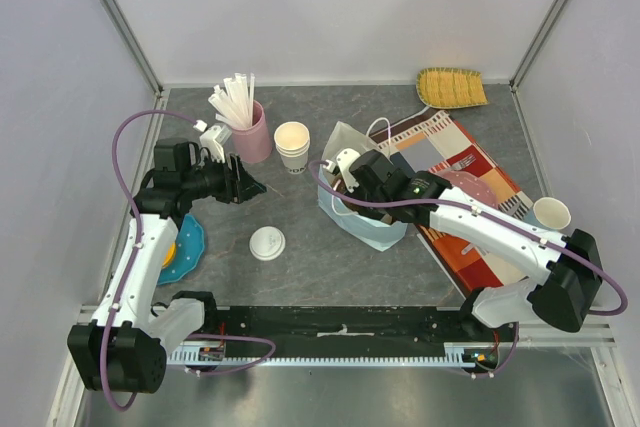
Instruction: Pack the takeout coffee
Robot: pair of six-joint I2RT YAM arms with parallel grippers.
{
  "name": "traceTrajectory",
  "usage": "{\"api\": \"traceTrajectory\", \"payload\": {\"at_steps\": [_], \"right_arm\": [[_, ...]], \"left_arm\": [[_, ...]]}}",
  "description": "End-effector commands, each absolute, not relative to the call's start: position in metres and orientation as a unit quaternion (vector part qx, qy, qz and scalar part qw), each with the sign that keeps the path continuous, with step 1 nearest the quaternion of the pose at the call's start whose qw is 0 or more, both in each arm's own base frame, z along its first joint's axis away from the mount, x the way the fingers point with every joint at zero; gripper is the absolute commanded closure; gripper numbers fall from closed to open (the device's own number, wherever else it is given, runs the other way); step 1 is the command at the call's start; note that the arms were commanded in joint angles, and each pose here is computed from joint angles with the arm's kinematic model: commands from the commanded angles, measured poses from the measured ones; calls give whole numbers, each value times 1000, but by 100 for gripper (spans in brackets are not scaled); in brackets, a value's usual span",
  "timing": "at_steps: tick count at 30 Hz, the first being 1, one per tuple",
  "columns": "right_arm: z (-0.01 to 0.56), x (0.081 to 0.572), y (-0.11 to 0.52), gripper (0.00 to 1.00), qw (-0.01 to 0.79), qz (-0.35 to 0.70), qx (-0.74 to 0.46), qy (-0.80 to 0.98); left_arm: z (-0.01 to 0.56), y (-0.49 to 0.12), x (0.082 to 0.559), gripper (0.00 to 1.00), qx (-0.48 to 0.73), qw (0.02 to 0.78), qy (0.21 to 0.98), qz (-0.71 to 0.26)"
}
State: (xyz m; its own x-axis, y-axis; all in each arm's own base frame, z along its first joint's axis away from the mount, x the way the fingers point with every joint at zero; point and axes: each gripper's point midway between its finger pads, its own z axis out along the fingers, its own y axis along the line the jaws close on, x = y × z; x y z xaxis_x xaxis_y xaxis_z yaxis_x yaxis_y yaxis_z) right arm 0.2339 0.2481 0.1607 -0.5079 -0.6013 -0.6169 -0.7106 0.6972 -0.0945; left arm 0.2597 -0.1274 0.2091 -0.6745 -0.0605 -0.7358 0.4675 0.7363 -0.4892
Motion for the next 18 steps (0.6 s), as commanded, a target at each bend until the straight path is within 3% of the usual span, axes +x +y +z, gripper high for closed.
{"api": "traceTrajectory", "payload": {"at_steps": [1, 8, 9, 18], "right_arm": [[145, 226, 236, 100, 281, 71, -381, 878], [153, 229, 237, 100, 291, 73, -375, 877], [156, 229, 239, 94, 295, 75, -374, 876], [165, 230, 239, 72, 303, 77, -372, 874]], "left_arm": [[228, -131, 265, 44, 143, 413, 830, -347], [228, -132, 265, 44, 143, 413, 830, -348], [228, -132, 266, 44, 143, 413, 830, -348], [228, -131, 266, 44, 143, 413, 830, -347]]}}
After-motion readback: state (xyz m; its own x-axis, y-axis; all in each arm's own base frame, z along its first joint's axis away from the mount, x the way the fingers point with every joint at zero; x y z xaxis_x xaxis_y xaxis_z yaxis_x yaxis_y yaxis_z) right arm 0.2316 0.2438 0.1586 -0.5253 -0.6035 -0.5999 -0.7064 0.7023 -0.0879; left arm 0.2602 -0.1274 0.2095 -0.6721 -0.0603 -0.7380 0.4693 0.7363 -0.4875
